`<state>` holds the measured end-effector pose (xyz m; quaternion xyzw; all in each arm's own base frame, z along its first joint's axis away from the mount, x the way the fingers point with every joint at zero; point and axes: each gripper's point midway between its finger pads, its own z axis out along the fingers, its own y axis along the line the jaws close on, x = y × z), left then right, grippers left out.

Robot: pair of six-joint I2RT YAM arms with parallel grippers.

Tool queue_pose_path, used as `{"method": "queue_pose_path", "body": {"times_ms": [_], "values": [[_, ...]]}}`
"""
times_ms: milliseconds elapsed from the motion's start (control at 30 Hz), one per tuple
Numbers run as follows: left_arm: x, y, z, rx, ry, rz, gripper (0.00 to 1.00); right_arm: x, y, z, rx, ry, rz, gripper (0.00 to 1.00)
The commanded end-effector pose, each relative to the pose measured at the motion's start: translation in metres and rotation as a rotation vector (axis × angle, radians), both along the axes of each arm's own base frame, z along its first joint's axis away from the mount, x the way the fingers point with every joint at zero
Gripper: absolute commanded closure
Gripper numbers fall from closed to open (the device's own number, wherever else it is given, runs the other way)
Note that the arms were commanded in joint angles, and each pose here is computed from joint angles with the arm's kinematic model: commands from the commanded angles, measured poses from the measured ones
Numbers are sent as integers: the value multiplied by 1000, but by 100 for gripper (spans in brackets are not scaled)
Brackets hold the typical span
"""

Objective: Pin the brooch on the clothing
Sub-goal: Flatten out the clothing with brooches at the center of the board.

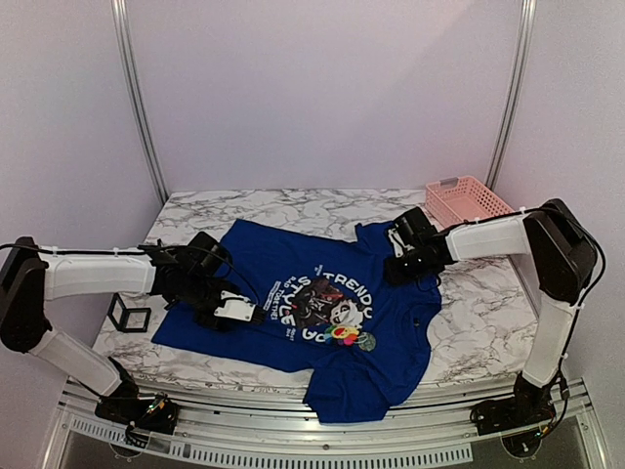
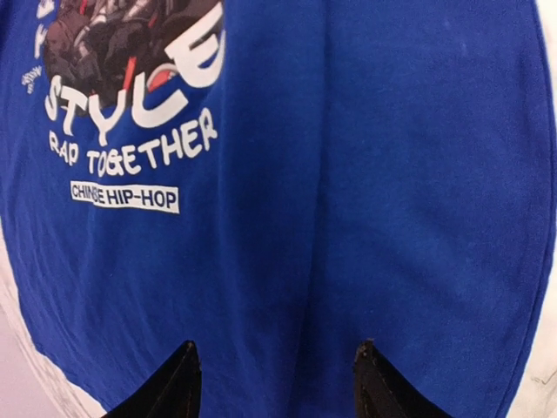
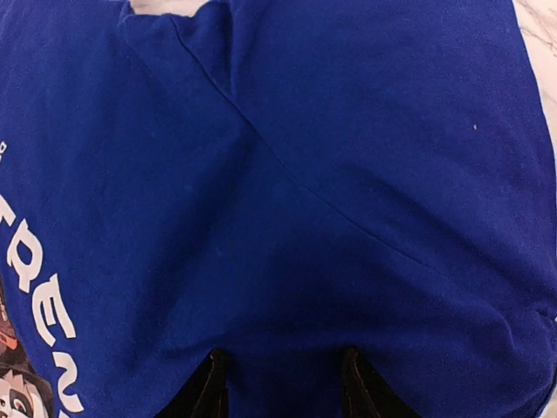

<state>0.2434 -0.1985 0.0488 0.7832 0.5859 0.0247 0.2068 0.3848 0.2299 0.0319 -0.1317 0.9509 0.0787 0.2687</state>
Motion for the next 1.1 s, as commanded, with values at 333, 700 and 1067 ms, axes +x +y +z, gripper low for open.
{"method": "queue_pose_path", "body": {"times_ms": [333, 700, 1067], "values": [[-26, 29, -32, 107, 0, -121, 39, 102, -21, -42, -84, 5, -69, 56], [-35, -5, 0, -30, 39, -79, 37, 145, 14, 18, 66, -122, 68, 52], [91, -21, 80, -140, 3, 427, 38, 54, -29, 113, 70, -128, -116, 55]]}}
